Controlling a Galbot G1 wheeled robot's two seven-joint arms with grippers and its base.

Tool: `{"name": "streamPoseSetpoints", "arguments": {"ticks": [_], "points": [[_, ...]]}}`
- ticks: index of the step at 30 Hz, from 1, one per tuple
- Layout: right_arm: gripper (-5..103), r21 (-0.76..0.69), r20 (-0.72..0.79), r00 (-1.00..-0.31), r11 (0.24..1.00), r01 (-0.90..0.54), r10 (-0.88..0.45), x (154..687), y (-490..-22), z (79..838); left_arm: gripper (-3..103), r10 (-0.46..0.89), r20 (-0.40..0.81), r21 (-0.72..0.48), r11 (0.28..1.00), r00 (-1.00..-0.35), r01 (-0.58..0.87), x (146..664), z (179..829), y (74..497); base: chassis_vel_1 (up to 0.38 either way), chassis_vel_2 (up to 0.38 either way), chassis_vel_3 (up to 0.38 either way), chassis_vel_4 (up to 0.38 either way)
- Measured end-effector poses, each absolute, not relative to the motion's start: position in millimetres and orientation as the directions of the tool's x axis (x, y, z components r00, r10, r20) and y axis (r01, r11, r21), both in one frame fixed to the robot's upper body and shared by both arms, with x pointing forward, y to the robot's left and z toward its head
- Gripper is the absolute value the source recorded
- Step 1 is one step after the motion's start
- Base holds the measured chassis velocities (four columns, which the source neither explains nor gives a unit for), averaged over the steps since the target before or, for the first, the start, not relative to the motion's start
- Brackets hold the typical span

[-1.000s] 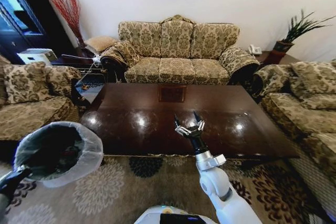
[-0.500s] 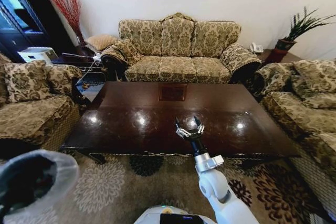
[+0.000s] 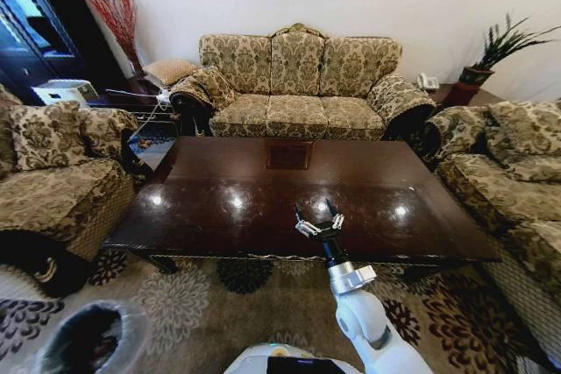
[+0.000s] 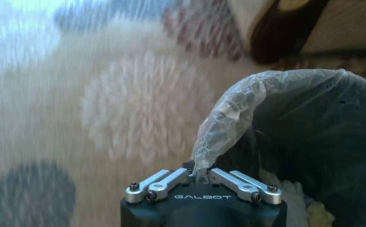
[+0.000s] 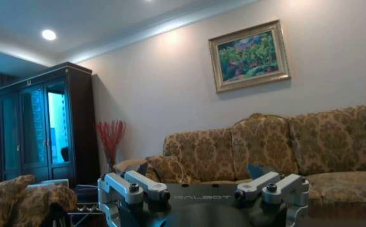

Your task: Move to the front of the table and place the trash on the table into the trash bin.

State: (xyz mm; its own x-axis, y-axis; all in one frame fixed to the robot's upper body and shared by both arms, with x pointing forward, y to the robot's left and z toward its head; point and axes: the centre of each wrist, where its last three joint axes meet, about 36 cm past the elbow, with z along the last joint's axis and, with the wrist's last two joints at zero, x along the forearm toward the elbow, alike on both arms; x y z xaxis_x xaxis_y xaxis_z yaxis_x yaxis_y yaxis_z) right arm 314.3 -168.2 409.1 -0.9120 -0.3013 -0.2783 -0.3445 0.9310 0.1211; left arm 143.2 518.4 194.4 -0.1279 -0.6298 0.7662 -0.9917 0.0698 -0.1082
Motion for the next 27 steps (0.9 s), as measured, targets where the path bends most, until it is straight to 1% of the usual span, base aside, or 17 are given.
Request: {"name": "streamPoseSetpoints", "arguments": {"ticks": [2,3,6,9,12,18,24,27], "points": [[100,0.113,-0.281,-0.908,0.929,-0.352,-0.310,310,-175,410,0,-0.586,0.802,-0.118,0.031,-0.114,-0.993,149,177,517,0.000,0.000,0.000,0.000],[100,0.113,-0.281,-0.908,0.929,-0.352,-0.310,310,-175,410,0,-0.586,0.802,-0.118,0.031,-0.114,-0.993,149,177,517,0.000,0.000,0.000,0.000],[100,0.092,-0.276,-0.908,0.931,-0.352,-0.316,305,-182,408,0,-0.536,0.838,-0.124,-0.011,-0.099,-0.992,152,154,512,0.000,0.000,0.000,0.000],[100,0.088,-0.270,-0.910,0.934,-0.347,-0.313,302,-184,407,0,-0.513,0.854,-0.119,-0.028,-0.088,-0.993,153,142,511,0.000,0.000,0.000,0.000],[100,0.083,-0.264,-0.915,0.938,-0.337,-0.305,297,-188,407,0,-0.480,0.873,-0.111,-0.037,-0.080,-0.993,154,132,508,0.000,0.000,0.000,0.000],[100,0.073,-0.257,-0.920,0.943,-0.324,-0.296,294,-194,405,0,-0.436,0.896,-0.116,-0.040,-0.088,-0.992,150,120,497,0.000,0.000,0.000,0.000],[100,0.066,-0.249,-0.925,0.948,-0.313,-0.288,289,-197,401,0,-0.361,0.924,-0.161,-0.063,-0.128,-0.985,145,108,482,0.000,0.000,0.000,0.000],[100,0.063,-0.246,-0.926,0.948,-0.311,-0.287,288,-198,400,0,-0.355,0.926,-0.162,-0.053,-0.133,-0.985,143,104,478,0.000,0.000,0.000,0.000]]}}
